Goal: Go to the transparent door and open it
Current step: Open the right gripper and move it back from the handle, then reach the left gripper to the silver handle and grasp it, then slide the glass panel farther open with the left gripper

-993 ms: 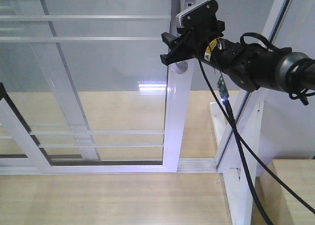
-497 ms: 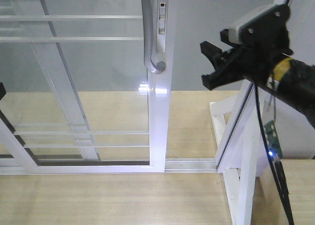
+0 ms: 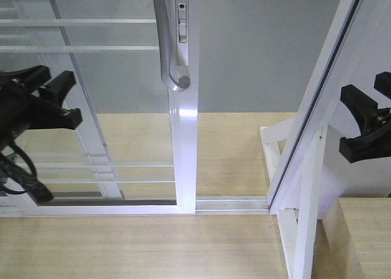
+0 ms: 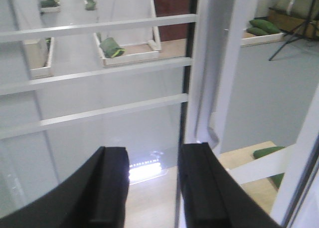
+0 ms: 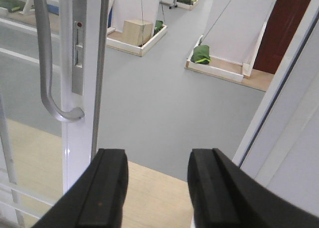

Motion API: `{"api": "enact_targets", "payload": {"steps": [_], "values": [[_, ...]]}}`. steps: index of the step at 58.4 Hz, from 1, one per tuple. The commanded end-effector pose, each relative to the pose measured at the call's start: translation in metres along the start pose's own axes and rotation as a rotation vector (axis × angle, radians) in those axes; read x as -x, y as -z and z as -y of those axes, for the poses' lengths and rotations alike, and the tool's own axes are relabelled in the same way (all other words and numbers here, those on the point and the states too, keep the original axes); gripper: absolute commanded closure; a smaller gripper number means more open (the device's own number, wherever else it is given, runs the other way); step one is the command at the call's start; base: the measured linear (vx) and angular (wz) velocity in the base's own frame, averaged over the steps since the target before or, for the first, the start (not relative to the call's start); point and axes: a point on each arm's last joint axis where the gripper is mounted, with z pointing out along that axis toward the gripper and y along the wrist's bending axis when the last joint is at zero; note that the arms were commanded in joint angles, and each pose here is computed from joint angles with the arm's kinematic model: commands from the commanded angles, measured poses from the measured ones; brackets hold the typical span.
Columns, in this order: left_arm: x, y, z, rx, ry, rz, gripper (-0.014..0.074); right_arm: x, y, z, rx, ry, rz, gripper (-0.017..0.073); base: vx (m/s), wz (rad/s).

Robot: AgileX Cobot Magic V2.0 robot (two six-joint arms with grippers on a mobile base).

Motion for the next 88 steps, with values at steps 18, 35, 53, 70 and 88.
{"api": "enact_targets", "payload": {"steps": [18,35,53,70,88], "values": [[0.023,-0.103,0.029,-0.084,0.0,0.157,0.0073,0.014,0.003,0.002,-0.004,0.016,0.076,0.0187,0.0,0.0],[0.04,-0.171,0.035,-0.085,0.005,0.223,0.0069,0.013,0.002,0.002,-0.002,0.016,0.069,0.0186,0.0,0.0],[0.049,-0.214,0.039,-0.084,0.01,0.278,0.007,0.007,-0.01,0.001,0.004,0.066,0.019,0.0186,0.0,0.0],[0.042,-0.233,0.034,-0.041,0.042,0.25,0.007,0.007,-0.011,0.0,0.005,0.066,0.017,0.0186,0.0,0.0],[0.053,-0.224,0.031,0.0,-0.037,0.195,0.007,0.007,-0.011,0.0,0.005,0.066,0.018,0.0186,0.0,0.0]]}}
